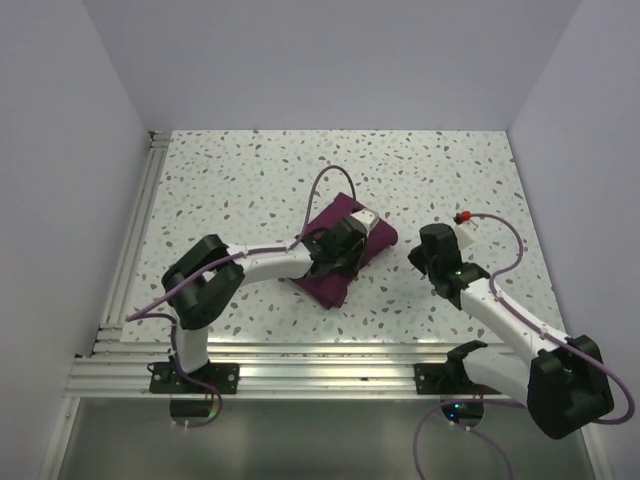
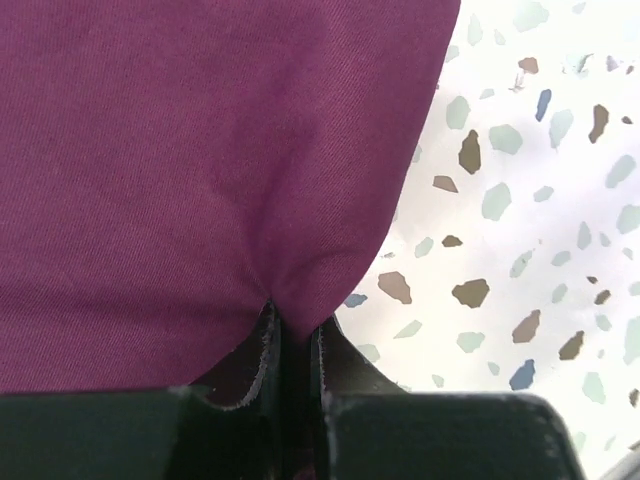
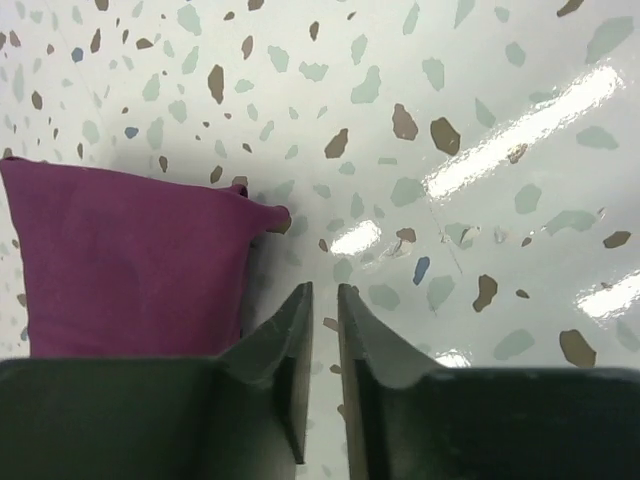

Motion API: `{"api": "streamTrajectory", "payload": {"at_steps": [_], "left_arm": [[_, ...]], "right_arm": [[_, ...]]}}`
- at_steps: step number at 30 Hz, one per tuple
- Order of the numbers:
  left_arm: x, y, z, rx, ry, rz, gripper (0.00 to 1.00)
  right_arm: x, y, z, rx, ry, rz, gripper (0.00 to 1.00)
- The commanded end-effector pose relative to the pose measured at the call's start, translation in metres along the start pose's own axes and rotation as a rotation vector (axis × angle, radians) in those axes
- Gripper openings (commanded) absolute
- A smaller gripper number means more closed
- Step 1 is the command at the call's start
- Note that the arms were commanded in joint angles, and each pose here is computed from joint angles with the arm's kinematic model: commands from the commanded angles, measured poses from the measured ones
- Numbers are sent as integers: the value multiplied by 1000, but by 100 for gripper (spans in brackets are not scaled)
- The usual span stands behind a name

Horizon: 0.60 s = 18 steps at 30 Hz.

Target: Prepare the surgical pack

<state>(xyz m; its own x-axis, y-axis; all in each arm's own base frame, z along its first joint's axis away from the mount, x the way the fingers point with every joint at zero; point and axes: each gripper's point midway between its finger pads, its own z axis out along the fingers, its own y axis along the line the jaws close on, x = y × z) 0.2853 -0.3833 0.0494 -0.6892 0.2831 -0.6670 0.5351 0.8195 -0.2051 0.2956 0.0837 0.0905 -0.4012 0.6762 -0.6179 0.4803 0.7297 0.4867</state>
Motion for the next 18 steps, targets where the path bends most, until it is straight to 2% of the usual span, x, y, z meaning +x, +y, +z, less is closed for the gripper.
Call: {"api": "streamTrajectory", "payload": {"at_steps": [1,2,5,7,8,9,13,15,18], "left_arm": [[-2,-7,8,-28,-61,-23,7],[-3,-7,7,-36,-69,-19,13],[-10,-13,-1,-29,-94,-6,35],[-12,-13,-7,-29,-104,2,41],[-17,-14,-14,-26,-114,2,47],[-18,-15,-19,-22,-119,14,50],[-26,-12,-42,-55,-152,38,60],[-27,-12,-53,-70,-155,62,69],[-24,-9,-65,-118,-161,114,75]], "right_arm": [[-17,13,-9,-24,2,-99,23],[-15,14,-7,-23,20,-110,32],[-16,27,-6,-59,57,-120,46],[-16,36,-5,-86,75,-121,54],[-13,41,-5,-106,101,-123,65],[-13,47,-3,-111,115,-124,68],[-2,61,2,-149,185,-123,74],[4,66,8,-159,212,-116,76],[15,75,13,-186,270,-116,78]]}}
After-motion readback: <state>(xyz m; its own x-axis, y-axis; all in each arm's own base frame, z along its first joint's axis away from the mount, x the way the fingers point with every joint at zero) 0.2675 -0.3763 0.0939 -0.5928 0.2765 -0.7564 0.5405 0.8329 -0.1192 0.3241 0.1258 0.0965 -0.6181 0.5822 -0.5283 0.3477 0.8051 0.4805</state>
